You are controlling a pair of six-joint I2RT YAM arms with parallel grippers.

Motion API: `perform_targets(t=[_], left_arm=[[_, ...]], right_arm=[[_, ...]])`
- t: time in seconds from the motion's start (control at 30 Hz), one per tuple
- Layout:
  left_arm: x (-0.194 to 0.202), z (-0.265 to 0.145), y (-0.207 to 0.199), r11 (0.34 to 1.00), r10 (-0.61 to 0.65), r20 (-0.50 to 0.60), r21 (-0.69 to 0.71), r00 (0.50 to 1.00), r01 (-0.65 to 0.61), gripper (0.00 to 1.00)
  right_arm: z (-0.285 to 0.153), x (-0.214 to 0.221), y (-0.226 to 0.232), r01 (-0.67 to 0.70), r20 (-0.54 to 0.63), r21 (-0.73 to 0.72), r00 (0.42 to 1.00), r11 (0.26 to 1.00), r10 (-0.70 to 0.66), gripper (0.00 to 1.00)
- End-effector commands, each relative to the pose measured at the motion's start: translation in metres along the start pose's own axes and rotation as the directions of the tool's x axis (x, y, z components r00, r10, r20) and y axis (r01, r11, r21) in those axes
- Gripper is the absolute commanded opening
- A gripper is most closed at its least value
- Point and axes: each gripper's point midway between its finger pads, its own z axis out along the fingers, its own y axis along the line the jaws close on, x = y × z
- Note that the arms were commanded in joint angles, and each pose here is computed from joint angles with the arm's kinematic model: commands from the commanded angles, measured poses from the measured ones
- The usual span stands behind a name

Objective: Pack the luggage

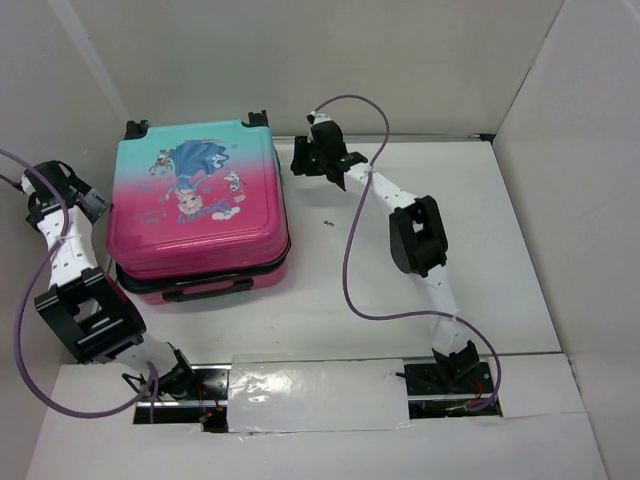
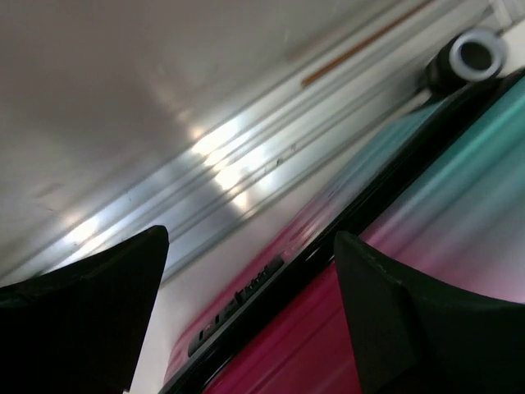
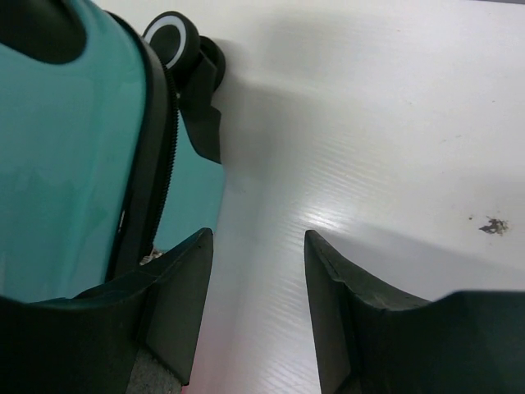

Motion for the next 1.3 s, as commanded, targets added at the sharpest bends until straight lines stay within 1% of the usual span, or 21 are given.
perform_targets(t=[0.0,0.2,0.27,0.37,0.43,0.5,0.53,0.63,0.67,0.83,0.87,0.9,0.93,1.0,1.03,1.1,1.13,1.17,1.2,1.23,1.27], left_arm=[[0.017,0.017,-0.006,0.999,0.003,-0.040,0.039,0.999,-0.001,0.94],[0.052,0.054,-0.005,0.997,0.078,-0.131,-0.008,0.988,-0.080,0.93],[0.075,0.069,-0.011,0.992,0.123,-0.199,0.002,0.972,-0.126,0.93],[0.101,0.078,-0.029,0.969,0.245,-0.241,0.028,0.939,-0.245,0.92],[0.115,0.079,-0.051,0.952,0.306,-0.242,0.087,0.921,-0.293,0.92],[0.118,0.077,-0.072,0.932,0.353,-0.215,0.170,0.911,-0.321,0.92],[0.124,0.076,-0.092,0.909,0.390,-0.194,0.236,0.900,-0.343,0.92],[0.142,0.068,-0.128,0.853,0.469,-0.166,0.340,0.867,-0.396,0.90],[0.143,0.066,-0.141,0.820,0.506,-0.125,0.377,0.853,-0.431,0.90],[0.176,0.045,-0.205,0.688,0.631,-0.047,0.494,0.774,-0.531,0.90],[0.180,0.047,-0.214,0.677,0.640,-0.042,0.503,0.768,-0.537,0.90],[0.187,0.043,-0.223,0.667,0.642,-0.041,0.523,0.766,-0.531,0.90],[0.198,0.035,-0.237,0.636,0.659,-0.029,0.555,0.752,-0.536,0.90],[0.208,0.030,-0.258,0.613,0.666,-0.017,0.583,0.746,-0.533,0.90],[0.220,0.019,-0.274,0.576,0.682,0.002,0.615,0.731,-0.539,0.90],[0.225,0.005,-0.300,0.533,0.687,0.044,0.647,0.725,-0.545,0.90],[0.233,0.002,-0.309,0.509,0.704,0.054,0.657,0.708,-0.556,0.90],[0.249,-0.014,-0.323,0.463,0.722,0.069,0.691,0.688,-0.555,0.90],[0.250,-0.022,-0.343,0.436,0.719,0.096,0.709,0.689,-0.554,0.90],[0.255,-0.028,-0.354,0.409,0.728,0.116,0.718,0.675,-0.564,0.90],[0.268,-0.044,-0.368,0.369,0.741,0.137,0.735,0.658,-0.569,0.90]], right_arm=[[-0.013,-0.027,0.009,0.013,0.051,-0.033,0.999,0.999,-0.011,0.56],[-0.007,-0.017,0.006,0.022,0.031,-0.035,0.999,0.999,-0.021,0.54],[-0.006,-0.022,0.016,0.042,0.046,-0.051,0.998,0.998,-0.040,0.54],[0.003,-0.006,0.023,0.094,0.017,-0.042,0.995,0.995,-0.093,0.53],[0.004,0.006,0.034,0.115,-0.004,-0.049,0.993,0.992,-0.116,0.53],[0.004,0.019,0.028,0.114,-0.030,-0.041,0.993,0.993,-0.116,0.52],[-0.001,0.021,0.032,0.119,-0.033,-0.039,0.992,0.992,-0.120,0.52],[-0.013,0.028,0.028,0.110,-0.035,-0.029,0.993,0.994,-0.111,0.51],[-0.017,0.028,0.028,0.100,-0.024,-0.032,0.995,0.995,-0.100,0.49],[-0.062,0.047,0.023,0.073,-0.027,-0.015,0.997,0.997,-0.074,0.48],[-0.070,0.048,0.029,0.068,-0.017,-0.026,0.997,0.997,-0.069,0.48],[-0.077,0.068,0.018,0.057,-0.049,-0.002,0.997,0.998,-0.057,0.47],[-0.096,0.056,0.030,0.064,-0.010,-0.020,0.998,0.998,-0.064,0.47],[-0.114,0.058,0.040,0.065,0.015,-0.016,0.998,0.998,-0.065,0.47],[-0.131,0.061,0.038,0.069,0.022,-0.004,0.997,0.998,-0.069,0.47],[-0.148,0.069,0.047,0.076,0.019,-0.003,0.997,0.997,-0.076,0.47],[-0.155,0.080,0.042,0.074,0.000,0.018,0.997,0.997,-0.074,0.47],[-0.170,0.081,0.053,0.075,0.006,0.003,0.997,0.997,-0.075,0.47],[-0.177,0.084,0.053,0.083,0.008,0.019,0.996,0.996,-0.083,0.47],[-0.183,0.098,0.048,0.076,-0.014,0.039,0.997,0.996,-0.076,0.47],[-0.195,0.096,0.055,0.057,0.008,0.032,0.998,0.998,-0.057,0.47]])
